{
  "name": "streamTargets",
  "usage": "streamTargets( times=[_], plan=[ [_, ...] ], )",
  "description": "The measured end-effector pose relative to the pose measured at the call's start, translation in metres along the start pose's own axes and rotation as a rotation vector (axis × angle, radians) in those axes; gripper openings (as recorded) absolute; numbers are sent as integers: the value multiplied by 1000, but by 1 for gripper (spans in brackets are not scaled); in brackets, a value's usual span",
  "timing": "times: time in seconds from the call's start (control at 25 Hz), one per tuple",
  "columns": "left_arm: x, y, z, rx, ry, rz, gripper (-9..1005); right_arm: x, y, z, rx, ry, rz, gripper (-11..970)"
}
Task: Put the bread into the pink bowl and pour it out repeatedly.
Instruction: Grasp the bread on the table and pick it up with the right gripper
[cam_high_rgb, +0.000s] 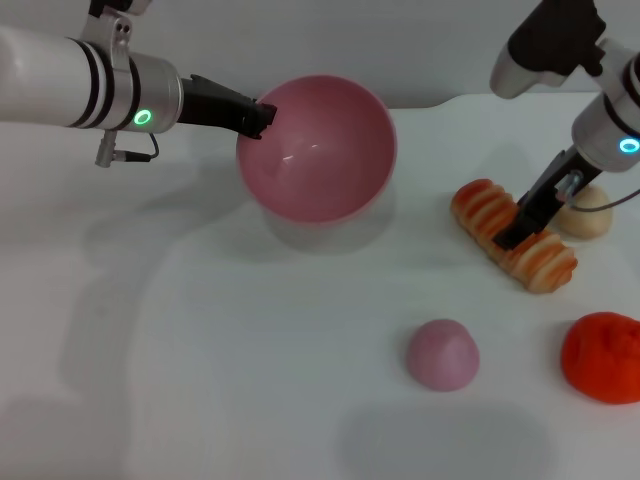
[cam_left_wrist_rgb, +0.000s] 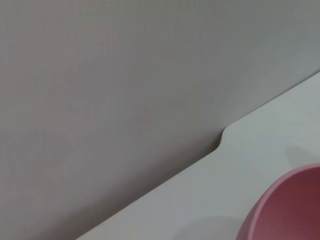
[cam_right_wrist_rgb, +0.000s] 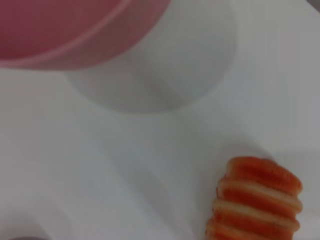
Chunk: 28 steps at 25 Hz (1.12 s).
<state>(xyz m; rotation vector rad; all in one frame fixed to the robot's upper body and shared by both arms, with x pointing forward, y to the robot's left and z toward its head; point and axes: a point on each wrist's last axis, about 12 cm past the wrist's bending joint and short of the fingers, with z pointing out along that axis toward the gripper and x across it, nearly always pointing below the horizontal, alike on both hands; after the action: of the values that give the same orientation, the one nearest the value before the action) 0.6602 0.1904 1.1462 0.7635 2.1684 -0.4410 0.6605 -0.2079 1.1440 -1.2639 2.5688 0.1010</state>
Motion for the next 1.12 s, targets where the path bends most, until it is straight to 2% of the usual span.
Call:
streamTargets(
  times=[0.56, 1.12],
  plan=[
    [-5, -5, 2, 10, 1, 19, 47, 22, 1, 20, 15, -14, 57, 680],
    [-3, -7, 4, 19, 9, 13, 46, 24, 1, 29, 93, -32, 36, 677]
  ],
)
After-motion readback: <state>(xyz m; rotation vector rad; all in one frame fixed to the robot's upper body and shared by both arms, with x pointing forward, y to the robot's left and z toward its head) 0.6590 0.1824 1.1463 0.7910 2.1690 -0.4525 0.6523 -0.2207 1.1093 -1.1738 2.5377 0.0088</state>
